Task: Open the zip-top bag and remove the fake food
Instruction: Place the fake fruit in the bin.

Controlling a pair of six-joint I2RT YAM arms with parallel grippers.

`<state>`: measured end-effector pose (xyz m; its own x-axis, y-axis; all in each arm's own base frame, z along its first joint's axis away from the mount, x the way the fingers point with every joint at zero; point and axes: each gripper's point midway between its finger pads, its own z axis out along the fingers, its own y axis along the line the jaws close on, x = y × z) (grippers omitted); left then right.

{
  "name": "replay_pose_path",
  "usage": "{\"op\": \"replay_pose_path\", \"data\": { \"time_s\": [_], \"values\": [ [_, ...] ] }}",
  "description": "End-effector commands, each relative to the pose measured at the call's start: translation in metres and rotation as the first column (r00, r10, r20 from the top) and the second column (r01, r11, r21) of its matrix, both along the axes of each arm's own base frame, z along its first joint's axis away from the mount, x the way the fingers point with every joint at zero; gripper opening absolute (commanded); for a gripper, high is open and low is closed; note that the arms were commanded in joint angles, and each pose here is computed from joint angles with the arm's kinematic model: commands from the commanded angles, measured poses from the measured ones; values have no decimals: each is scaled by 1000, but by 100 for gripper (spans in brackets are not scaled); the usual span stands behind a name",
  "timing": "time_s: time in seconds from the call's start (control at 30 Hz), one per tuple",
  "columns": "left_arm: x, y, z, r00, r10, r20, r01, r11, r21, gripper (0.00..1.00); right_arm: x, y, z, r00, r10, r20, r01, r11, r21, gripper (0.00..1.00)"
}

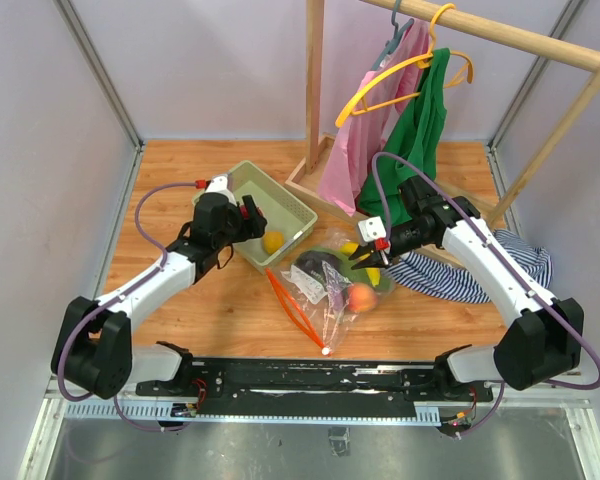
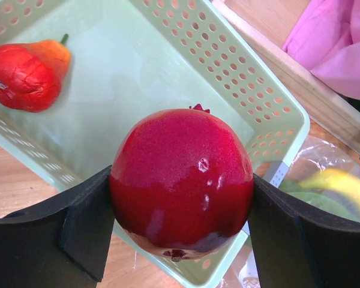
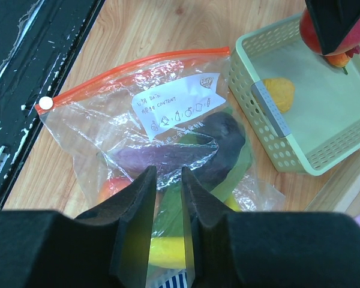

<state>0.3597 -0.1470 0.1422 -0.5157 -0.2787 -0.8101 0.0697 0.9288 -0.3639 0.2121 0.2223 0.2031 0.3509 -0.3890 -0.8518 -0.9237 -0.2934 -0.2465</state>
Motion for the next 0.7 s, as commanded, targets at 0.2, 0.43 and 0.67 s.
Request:
{"op": "replay_pose_path", "data": {
  "time_s": [0.2, 0.43, 0.67],
  "values": [
    [16, 18, 7, 994, 109, 20, -109, 993, 36, 1, -1, -2, 3, 1000, 1, -11, -1, 1000, 20, 26],
    [22, 31, 1, 983, 185, -4, -185, 980, 70, 16, -1, -3, 2, 1000, 0, -8, 0, 1000, 22, 27],
    [25, 39, -3, 973, 232, -17, -229, 970, 84, 55, -1, -3, 2, 1000, 1, -8, -1, 1000, 25, 28]
  ]
}}
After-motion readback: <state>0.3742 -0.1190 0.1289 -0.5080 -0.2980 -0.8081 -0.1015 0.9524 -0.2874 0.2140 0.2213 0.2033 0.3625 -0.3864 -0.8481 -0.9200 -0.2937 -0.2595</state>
